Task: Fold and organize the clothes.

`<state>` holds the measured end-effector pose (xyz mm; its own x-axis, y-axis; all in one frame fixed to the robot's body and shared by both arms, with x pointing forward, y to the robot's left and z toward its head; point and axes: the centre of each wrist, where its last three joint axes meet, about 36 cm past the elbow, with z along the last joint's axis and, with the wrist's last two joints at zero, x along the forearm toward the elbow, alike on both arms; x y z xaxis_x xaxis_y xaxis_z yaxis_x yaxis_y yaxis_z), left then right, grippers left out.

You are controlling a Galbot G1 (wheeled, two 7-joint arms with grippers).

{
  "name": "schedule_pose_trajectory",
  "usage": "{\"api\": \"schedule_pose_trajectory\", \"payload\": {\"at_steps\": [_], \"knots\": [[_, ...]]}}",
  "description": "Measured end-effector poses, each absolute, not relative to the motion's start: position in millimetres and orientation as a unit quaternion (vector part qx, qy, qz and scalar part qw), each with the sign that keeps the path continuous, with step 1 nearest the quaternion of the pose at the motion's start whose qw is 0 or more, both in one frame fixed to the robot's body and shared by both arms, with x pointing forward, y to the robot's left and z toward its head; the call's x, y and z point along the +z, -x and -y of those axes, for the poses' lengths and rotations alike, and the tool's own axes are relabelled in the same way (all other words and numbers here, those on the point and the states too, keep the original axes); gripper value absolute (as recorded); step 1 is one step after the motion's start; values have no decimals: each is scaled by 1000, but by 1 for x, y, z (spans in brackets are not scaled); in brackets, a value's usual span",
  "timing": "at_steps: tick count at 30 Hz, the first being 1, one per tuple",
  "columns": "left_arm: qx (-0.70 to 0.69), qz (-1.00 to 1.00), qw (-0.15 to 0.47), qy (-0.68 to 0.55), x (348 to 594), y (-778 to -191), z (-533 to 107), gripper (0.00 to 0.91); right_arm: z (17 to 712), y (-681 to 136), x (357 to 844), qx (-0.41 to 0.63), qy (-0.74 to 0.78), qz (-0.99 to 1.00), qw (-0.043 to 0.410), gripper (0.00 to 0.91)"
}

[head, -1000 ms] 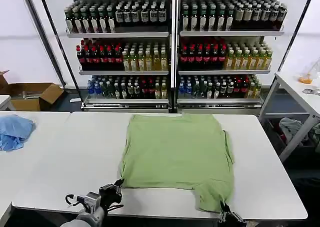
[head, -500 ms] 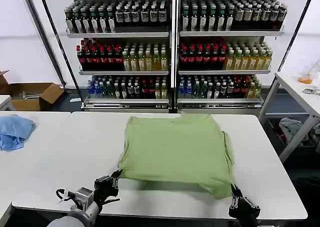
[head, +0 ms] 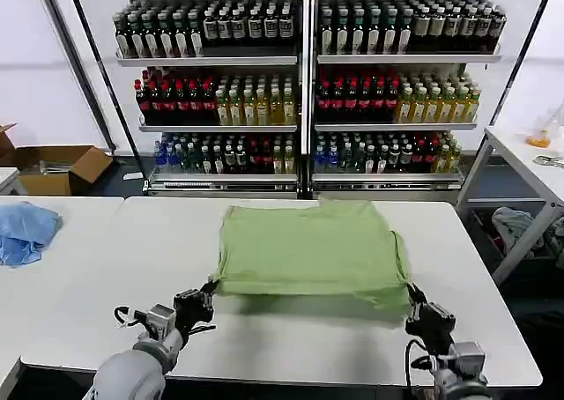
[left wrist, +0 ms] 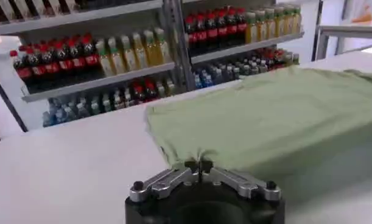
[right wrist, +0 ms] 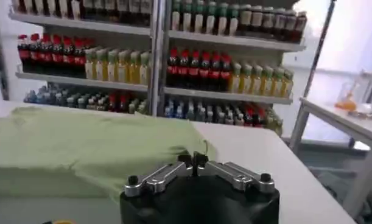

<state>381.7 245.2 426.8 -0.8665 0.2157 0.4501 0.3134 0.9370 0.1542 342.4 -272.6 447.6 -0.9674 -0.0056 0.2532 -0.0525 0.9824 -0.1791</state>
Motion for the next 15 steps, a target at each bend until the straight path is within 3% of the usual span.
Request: {"api": "schedule_pose_trajectory", "payload": {"at_steps": [10, 11, 12, 13, 14, 15], "knots": [[-125, 958, 222, 129, 412, -407, -234, 50, 272, -384, 429, 118, -20, 984, 135, 0], [-126, 958, 223, 127, 410, -409, -234, 131, 272, -387, 427, 121, -20, 983, 137, 574], [-126, 958, 224, 127, 409, -410, -233, 171, 271, -390, 425, 123, -21, 983, 139, 846], [-126, 958, 224, 126, 408, -411, -232, 292, 270, -391, 423, 124, -21, 982, 140, 907], [-125, 958, 224, 126, 408, -412, -231, 524, 270, -393, 422, 124, -22, 982, 142, 907], [-124, 958, 224, 126, 408, -413, -231, 685, 269, -394, 420, 124, -22, 982, 142, 907]]}}
